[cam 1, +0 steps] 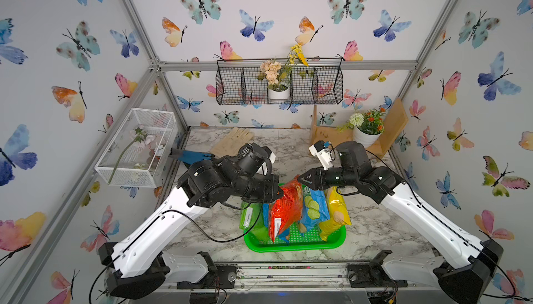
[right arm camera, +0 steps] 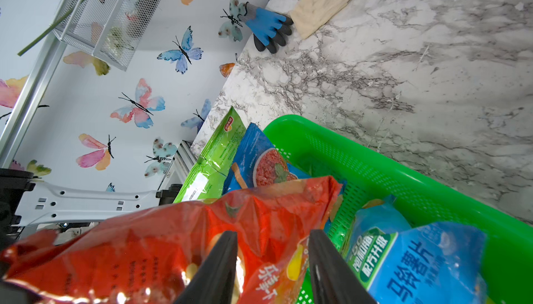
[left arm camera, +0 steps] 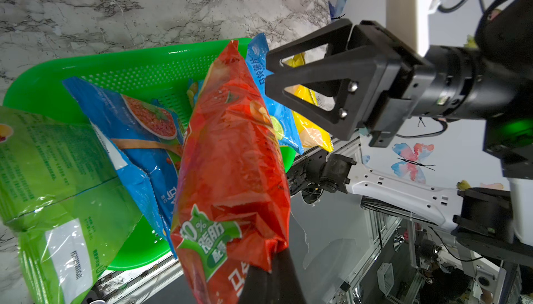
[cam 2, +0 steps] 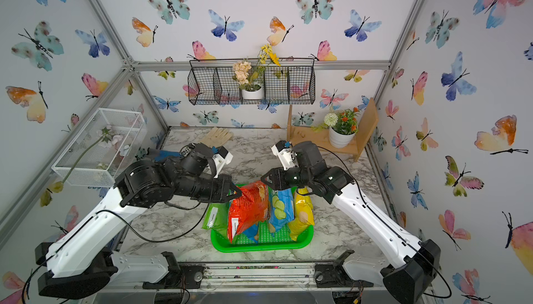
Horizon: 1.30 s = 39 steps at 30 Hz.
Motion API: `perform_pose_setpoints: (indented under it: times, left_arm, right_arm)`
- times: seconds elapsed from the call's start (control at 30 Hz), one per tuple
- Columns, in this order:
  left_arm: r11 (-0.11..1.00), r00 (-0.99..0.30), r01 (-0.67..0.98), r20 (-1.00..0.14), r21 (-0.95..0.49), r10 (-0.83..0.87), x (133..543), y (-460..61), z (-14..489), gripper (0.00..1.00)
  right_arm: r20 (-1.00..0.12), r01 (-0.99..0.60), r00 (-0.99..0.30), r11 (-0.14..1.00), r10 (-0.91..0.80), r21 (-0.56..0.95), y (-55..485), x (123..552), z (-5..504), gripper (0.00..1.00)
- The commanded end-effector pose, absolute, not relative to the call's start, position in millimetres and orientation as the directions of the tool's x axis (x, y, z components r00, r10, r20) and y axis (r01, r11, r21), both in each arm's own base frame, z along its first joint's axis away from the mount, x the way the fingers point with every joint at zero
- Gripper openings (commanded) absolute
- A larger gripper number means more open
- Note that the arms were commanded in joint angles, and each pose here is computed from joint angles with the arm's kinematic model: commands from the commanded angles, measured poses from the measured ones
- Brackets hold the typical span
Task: Put the potato chips into the basket
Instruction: Place the potato chip in the basket.
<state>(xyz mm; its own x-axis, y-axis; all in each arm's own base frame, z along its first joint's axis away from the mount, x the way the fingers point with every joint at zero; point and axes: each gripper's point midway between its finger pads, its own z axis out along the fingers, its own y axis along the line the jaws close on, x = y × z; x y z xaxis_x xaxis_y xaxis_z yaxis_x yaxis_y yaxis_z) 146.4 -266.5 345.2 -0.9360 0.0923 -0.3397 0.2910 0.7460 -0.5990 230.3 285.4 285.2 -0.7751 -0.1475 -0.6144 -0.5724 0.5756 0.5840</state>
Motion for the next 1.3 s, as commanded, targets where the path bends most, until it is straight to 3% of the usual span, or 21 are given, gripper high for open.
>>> perform_pose_setpoints:
  times: [0.0,0.57,0.97,1.27]
  left_arm:
    - [0.772,-0.935,0.295,-0.335,-0.563,0.113,148.9,-264.4,334.6,0.0]
    - [0.771,-0.933,0.318,-0.328,-0.551,0.15,179.3,-278.3,311.0,0.0]
    - [0.761,-0.933,0.312,-0.334,-0.569,0.133,208.8,-285.2,309.9,0.2]
    - [0.705,-0.937,0.322,-0.319,-0.631,0.142,222.4,-316.1,305.3,0.23]
  right_arm:
    - [-0.624,-0.597,-0.767,0.523,-0.15,0.608,294.1,225.0,290.0,0.45]
    - [-0.521,-0.556,-0.818,0.567,-0.244,0.608,300.8,226.4,223.4,0.44]
    - [-0.48,-0.54,-0.83,0.624,-0.284,0.565,299.6,235.7,190.6,0.44]
    - [-0.517,-0.551,-0.806,0.683,-0.288,0.479,291.7,251.2,198.0,0.45]
